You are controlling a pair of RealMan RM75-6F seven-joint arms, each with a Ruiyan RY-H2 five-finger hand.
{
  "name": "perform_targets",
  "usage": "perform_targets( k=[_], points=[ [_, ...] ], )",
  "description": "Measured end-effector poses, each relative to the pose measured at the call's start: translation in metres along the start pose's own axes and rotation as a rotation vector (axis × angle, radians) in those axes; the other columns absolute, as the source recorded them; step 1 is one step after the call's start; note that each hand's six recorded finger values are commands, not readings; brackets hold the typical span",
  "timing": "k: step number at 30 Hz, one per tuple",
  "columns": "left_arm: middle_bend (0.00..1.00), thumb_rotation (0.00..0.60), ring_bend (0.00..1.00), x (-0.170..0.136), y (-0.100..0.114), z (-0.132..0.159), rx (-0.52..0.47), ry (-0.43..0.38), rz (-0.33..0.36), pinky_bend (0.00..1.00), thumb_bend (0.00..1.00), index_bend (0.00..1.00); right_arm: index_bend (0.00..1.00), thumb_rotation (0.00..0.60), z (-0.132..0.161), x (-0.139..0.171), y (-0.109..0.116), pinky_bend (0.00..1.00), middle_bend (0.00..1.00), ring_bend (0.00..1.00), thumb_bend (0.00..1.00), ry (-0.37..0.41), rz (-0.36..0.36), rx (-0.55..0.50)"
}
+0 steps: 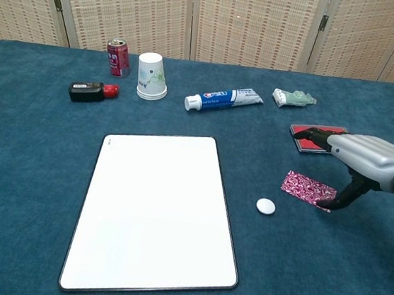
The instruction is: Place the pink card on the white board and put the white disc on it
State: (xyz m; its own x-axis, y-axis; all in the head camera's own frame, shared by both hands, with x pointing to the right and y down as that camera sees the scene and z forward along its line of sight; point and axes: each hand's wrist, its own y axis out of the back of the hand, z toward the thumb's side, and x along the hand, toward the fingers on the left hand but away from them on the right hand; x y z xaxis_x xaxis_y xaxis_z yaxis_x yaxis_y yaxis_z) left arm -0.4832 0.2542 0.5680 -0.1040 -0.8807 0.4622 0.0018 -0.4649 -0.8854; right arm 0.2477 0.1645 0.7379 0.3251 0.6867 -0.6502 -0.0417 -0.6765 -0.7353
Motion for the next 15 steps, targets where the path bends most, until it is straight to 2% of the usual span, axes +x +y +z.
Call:
perform_targets(
  k=[15],
  points=[
    [0.05,0.600,0.06,-0.0020,-0.0029,-0.0054,-0.006,0.013,-0.008,0.00,0.16,0.09,0.00,0.600,0.0006,-0.0087,-0.0091,0.05,0.04,0.03,0.23,-0.006,0.018,0.011]
  ],
)
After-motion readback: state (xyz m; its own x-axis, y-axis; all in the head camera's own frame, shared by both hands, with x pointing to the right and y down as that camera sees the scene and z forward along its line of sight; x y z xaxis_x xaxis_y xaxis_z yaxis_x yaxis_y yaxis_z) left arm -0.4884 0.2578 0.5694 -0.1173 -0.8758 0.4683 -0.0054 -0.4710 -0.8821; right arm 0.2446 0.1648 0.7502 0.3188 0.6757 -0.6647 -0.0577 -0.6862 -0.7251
